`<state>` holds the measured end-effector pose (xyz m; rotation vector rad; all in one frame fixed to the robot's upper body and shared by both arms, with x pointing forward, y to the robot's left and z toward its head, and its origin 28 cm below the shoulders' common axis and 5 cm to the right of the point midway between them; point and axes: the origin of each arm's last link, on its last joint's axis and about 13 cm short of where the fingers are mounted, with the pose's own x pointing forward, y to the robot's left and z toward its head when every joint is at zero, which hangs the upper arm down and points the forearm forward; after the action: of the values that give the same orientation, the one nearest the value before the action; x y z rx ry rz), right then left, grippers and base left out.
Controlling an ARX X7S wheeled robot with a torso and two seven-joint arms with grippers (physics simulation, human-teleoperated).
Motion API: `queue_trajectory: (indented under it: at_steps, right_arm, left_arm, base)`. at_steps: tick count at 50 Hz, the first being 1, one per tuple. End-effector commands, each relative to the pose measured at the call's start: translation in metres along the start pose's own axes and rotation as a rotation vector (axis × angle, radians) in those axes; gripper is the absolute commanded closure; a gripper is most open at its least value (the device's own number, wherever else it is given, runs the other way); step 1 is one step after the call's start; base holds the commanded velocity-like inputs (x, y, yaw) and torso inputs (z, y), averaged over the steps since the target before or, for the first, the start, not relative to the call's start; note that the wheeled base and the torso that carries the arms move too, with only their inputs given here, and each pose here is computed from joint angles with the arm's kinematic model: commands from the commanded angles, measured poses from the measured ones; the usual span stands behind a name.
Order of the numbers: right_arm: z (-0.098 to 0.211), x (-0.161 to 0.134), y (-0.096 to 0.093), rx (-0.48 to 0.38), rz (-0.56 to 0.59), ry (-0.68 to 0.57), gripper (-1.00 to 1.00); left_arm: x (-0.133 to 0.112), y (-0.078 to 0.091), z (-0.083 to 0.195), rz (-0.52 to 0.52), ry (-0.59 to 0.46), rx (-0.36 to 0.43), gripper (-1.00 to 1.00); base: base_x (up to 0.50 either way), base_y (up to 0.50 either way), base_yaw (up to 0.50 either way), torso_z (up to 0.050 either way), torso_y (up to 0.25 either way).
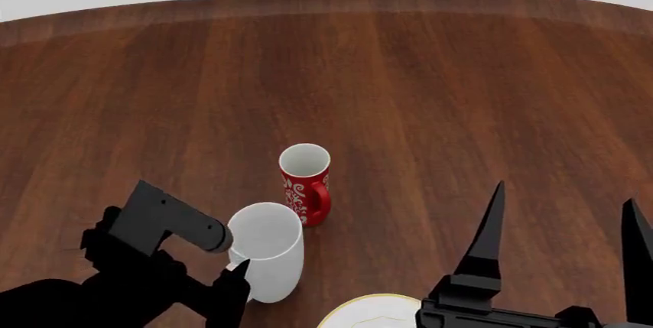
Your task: Put the white mug on the plate.
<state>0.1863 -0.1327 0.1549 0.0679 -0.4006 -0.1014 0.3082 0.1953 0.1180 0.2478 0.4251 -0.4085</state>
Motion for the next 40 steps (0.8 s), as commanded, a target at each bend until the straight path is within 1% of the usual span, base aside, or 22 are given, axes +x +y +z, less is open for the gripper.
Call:
queue_trajectory:
  at_steps: [1,6,17,40]
  right_arm:
    - [-0.002,0.000,-0.001,0.003,-0.004,0.004,-1.00]
    - [-0.002,-0.002,-0.001,0.005,-0.006,0.005,-1.00]
    - [-0.003,-0.002,-0.001,0.009,-0.006,0.009,-1.00]
    - [-0.007,-0.004,-0.003,0.016,-0.016,0.018,-1.00]
  left_arm:
    - [0.006,0.001,-0.001,-0.003,0.020,0.012,-1.00]
    - [0.011,0.001,-0.001,-0.008,0.034,0.030,-1.00]
    - [0.019,0.002,-0.002,-0.014,0.054,0.040,-1.00]
    - [0.034,0.003,-0.007,-0.022,0.092,0.033,-1.00]
  base:
    - [0.00,0.00,0.00,0.000,0.000]
    - [0.00,0.00,0.00,0.000,0.000]
    - [0.00,0.00,0.00,0.000,0.000]
    - [0.00,0.00,0.00,0.000,0.000]
